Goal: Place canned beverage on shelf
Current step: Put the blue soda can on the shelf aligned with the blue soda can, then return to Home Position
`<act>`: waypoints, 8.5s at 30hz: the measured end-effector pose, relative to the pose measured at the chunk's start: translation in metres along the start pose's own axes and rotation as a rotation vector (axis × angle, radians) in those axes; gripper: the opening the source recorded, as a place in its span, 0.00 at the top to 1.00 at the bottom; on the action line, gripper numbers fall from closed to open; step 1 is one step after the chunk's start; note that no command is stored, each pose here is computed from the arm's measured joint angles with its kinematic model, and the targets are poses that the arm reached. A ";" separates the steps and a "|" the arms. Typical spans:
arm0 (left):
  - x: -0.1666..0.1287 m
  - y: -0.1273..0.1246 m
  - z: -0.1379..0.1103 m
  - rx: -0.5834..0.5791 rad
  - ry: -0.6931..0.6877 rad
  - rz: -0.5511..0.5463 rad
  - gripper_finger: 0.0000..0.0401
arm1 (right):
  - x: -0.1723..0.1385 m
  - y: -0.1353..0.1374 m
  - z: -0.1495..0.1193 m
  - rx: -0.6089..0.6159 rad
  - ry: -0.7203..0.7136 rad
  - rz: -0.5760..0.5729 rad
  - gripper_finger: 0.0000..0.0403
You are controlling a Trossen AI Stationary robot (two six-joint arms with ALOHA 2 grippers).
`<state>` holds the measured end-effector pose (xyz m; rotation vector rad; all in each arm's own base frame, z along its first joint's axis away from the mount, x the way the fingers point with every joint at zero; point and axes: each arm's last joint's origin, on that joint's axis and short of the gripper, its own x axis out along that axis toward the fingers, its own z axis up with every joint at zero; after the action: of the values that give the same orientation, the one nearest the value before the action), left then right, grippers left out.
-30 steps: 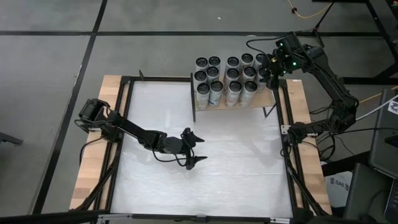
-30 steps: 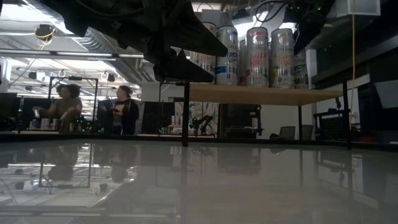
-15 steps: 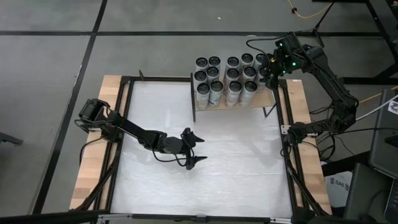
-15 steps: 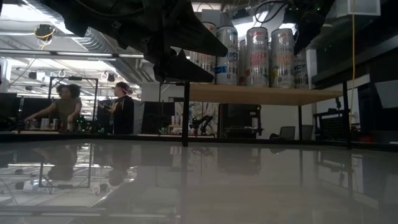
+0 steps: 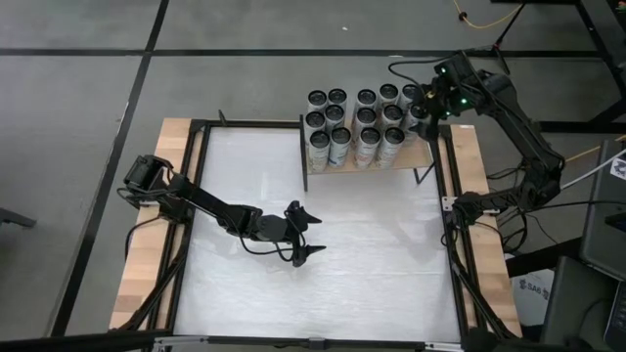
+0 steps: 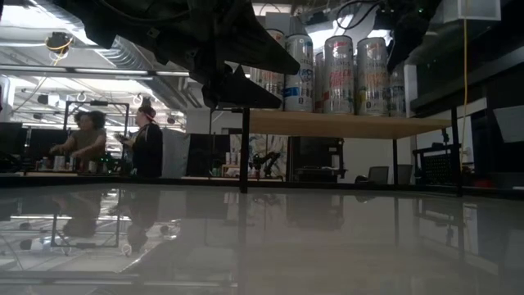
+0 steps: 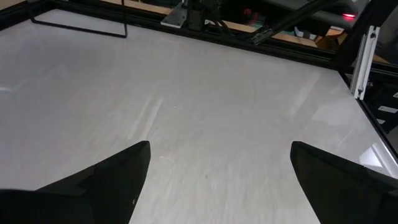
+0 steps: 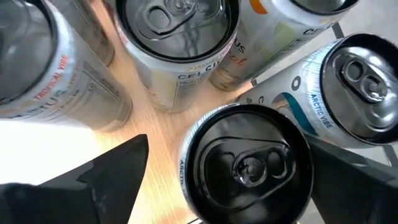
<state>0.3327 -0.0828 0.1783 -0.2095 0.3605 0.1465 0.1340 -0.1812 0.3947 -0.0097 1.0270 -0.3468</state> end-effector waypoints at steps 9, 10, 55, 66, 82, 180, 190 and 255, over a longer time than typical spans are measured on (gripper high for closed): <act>-0.007 -0.003 0.015 -0.034 -0.084 -0.042 0.05 | -0.027 0.013 -0.007 -0.019 -0.064 -0.054 0.05; -0.010 -0.003 0.019 -0.039 -0.099 -0.047 0.05 | -0.031 0.015 -0.008 -0.021 -0.071 -0.068 0.05; -0.231 0.087 0.032 0.118 -0.376 0.143 0.05 | -0.156 0.124 -0.093 0.195 -0.560 -0.078 0.05; -0.218 0.105 -0.036 0.076 -0.505 0.121 0.05 | -0.143 0.121 -0.088 0.176 -0.600 0.066 0.05; -0.214 0.117 -0.062 0.131 -0.518 0.177 0.05 | -0.102 0.096 -0.062 0.155 -0.818 0.237 0.05; -0.209 0.131 -0.064 0.120 -0.464 0.243 0.05 | 0.119 0.172 -0.174 0.242 -1.045 0.392 0.05; -0.209 0.131 -0.064 0.120 -0.464 0.244 0.05 | 0.119 0.171 -0.173 0.229 -1.096 0.387 0.05; -0.209 0.131 -0.064 0.120 -0.464 0.243 0.05 | 0.120 0.194 -0.175 0.075 -1.060 0.444 0.05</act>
<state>0.0947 0.0079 0.1725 -0.0082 -0.0697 0.4038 0.0970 -0.0052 0.1702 0.0927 -0.0491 0.0532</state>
